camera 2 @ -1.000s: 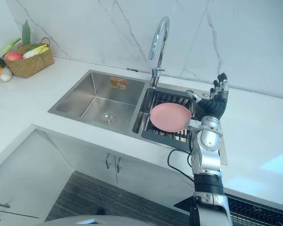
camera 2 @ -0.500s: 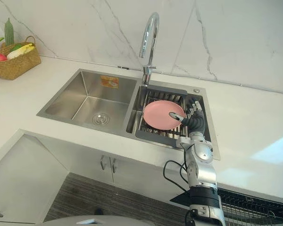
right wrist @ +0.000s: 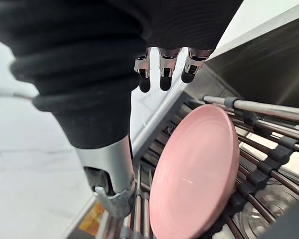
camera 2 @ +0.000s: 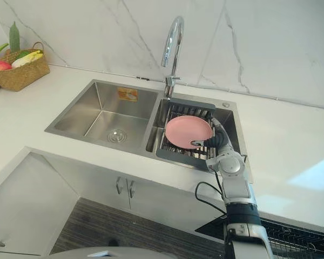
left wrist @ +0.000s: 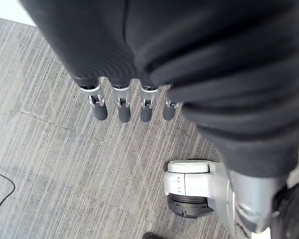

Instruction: Walk over to the sink, pick up the cup, carry it to the dishwasher, place the cup inside the dishwasher, then close the dishwasher door

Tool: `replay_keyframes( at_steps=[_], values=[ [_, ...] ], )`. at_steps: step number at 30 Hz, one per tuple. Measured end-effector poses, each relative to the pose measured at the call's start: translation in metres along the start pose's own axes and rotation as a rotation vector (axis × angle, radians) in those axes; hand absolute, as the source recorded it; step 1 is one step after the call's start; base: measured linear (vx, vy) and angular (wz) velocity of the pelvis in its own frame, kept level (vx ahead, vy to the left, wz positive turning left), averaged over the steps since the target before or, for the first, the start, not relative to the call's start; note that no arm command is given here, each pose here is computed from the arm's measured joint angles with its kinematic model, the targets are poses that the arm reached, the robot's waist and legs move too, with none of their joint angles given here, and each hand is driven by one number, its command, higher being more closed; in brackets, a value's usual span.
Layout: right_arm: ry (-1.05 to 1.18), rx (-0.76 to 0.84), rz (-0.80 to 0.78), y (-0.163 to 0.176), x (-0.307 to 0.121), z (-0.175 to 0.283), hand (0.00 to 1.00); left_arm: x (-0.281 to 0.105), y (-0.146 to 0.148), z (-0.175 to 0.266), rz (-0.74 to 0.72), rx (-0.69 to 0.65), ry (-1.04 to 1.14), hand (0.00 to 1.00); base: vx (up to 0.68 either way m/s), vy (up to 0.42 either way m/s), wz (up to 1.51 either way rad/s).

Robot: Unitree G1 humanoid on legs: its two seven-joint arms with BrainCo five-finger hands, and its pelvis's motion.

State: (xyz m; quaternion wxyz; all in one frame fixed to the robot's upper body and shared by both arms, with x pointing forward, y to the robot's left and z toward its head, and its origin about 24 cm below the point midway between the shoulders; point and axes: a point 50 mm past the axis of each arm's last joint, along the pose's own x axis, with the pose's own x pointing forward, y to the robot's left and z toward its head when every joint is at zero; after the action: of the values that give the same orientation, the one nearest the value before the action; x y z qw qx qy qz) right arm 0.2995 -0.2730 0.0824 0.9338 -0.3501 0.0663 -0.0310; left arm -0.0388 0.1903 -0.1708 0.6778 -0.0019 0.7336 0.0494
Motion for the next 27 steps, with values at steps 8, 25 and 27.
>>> replay_keyframes(
  at_steps=[8, 25, 27],
  values=[
    [0.071, -0.27, 0.128, 0.013, 0.013, -0.017, 0.0, -0.001, 0.004, 0.003, -0.006, -0.009, -0.005, 0.0, 0.03, -0.004, 0.19],
    [0.04, -0.548, 0.146, 0.005, 0.029, -0.008, 0.0, -0.002, 0.009, 0.006, -0.019, -0.003, -0.012, 0.0, -0.01, -0.001, 0.06],
    [0.027, -0.578, 0.184, 0.006, 0.029, -0.006, 0.0, -0.002, 0.009, 0.007, -0.021, -0.002, -0.014, 0.0, 0.0, 0.013, -0.03]
  ],
)
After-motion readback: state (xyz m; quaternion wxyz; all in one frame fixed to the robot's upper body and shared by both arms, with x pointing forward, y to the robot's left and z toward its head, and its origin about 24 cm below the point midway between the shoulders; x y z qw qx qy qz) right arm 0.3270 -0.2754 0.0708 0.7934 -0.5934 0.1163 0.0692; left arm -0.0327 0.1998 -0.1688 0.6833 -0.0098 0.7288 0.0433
